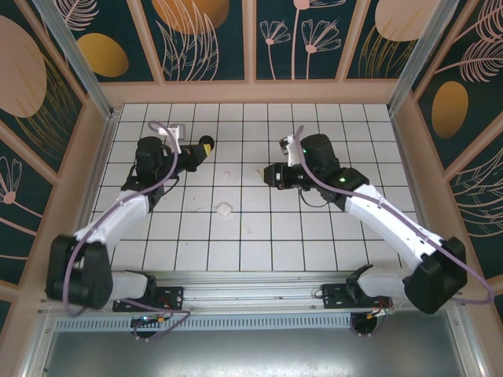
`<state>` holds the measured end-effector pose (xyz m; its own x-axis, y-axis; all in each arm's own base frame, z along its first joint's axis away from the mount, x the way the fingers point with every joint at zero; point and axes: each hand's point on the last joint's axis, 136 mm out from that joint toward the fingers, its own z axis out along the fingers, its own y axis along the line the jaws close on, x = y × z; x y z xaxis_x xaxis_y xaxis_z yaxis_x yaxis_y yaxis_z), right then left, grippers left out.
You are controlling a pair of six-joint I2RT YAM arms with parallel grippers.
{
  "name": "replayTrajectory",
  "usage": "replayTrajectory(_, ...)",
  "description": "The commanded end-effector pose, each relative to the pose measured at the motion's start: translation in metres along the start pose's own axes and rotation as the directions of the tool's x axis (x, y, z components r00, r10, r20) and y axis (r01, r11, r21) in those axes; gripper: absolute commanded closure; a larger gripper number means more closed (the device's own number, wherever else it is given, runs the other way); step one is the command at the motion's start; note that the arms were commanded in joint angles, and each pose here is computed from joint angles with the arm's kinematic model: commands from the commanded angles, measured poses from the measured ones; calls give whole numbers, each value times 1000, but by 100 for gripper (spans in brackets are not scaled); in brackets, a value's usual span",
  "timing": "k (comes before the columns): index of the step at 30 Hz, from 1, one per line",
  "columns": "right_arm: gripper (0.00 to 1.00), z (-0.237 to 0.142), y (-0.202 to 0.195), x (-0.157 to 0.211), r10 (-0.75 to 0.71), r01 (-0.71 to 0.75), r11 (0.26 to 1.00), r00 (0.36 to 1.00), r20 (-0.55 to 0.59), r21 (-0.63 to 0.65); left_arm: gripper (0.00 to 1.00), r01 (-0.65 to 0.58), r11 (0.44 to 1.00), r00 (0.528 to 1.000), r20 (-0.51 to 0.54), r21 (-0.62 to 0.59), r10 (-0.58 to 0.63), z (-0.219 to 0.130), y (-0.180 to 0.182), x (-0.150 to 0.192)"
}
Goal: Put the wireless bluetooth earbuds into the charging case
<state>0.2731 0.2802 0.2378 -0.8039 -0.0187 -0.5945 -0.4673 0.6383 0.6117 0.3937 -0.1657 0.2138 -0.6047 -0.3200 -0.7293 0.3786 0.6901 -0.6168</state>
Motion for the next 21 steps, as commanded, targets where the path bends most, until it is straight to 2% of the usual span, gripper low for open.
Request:
replayTrajectory(1, 74, 18, -11, -1, 16, -16, 1000, 1000, 3, -2, 100, 166, 986, 985, -56, 17, -165, 17, 26, 5)
replayTrajectory(6, 74, 47, -34, 12, 68, -67, 997, 997, -45, 33, 100, 226, 967, 965, -109, -115, -238, 40, 76, 34)
replayTrajectory(11, 72, 71, -42, 24, 121, -122, 992, 988, -98, -4, 99, 256, 935, 942, -155, -244, -298, 39, 109, 72)
replayTrajectory(15, 68, 86, -21, 28, 61, -79, 991, 986, -156, -108, 98, 263, 917, 926, -189, -299, -327, 41, 127, 93)
replayTrajectory(21, 66, 111, -18, 43, -22, 13, 999, 970, -241, -40, 95, 263, 893, 902, -235, -365, -361, 45, 147, 114)
